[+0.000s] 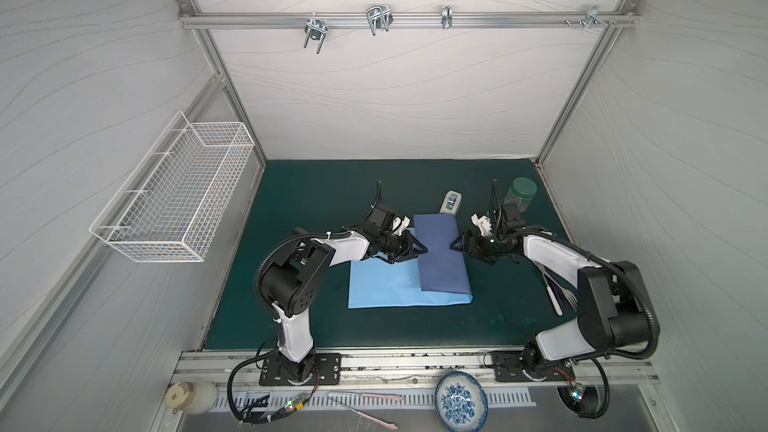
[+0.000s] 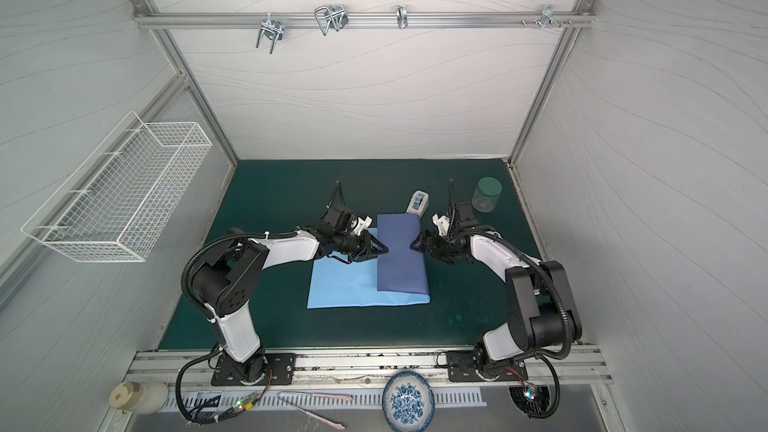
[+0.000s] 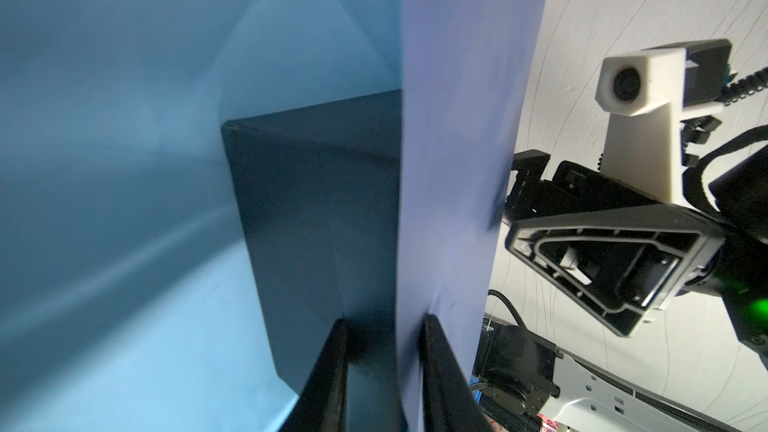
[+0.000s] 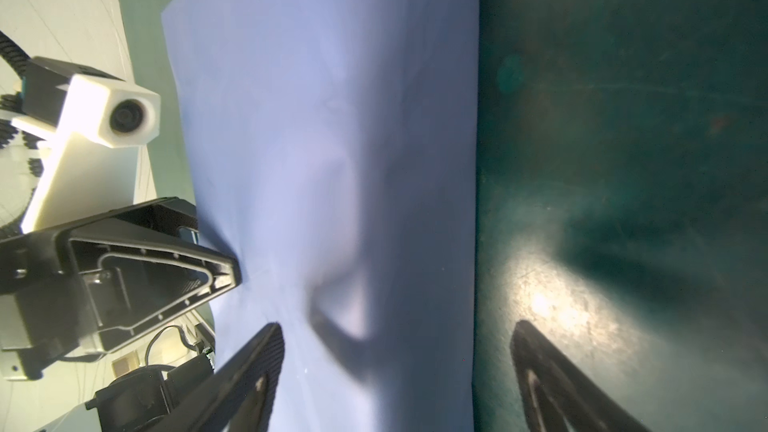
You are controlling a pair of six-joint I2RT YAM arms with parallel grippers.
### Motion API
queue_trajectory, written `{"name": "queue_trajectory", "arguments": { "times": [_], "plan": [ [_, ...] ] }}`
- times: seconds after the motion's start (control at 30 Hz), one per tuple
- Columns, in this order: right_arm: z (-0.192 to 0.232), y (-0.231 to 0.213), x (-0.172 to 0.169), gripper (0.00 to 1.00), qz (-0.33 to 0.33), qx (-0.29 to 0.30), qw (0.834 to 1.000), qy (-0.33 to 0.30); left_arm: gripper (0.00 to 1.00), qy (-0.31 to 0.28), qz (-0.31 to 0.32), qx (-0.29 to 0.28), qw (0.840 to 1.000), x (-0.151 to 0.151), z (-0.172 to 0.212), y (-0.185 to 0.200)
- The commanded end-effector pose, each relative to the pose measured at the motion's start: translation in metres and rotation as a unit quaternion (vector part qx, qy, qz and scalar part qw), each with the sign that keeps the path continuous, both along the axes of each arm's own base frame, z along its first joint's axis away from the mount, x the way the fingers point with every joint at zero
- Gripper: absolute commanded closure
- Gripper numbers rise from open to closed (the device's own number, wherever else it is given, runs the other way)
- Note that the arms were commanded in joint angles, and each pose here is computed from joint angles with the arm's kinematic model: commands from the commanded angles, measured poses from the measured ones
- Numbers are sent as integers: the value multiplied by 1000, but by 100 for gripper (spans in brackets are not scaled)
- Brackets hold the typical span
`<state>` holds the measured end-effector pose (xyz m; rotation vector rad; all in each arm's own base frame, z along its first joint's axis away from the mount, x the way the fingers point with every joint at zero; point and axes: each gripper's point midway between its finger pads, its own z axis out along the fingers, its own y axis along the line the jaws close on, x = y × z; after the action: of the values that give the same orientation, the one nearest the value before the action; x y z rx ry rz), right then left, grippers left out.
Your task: Wrap the gift box in paper
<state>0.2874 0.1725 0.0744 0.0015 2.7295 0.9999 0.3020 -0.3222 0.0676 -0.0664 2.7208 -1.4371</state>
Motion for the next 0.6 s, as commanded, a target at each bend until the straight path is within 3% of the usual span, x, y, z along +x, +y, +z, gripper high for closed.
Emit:
{"name": "queue_trajectory", "arguments": {
  "times": [0.0,0.2,0.43,0.57],
  "plan": [
    [-15,-1,-4,16,-3,4,1000,18,77,69,8,84,994,-28,-57,21],
    [-34,-6,-10,22,-14,-6,999,36,75,67,9,81,994,-25,-53,20],
    [-41,-13,-17,23,-25,-22,999,38,39,29,19,59,998,-4,-10,16],
    [-42,-14,-18,24,-28,-23,999,39,28,-8,43,64,997,7,20,39]
  ]
}}
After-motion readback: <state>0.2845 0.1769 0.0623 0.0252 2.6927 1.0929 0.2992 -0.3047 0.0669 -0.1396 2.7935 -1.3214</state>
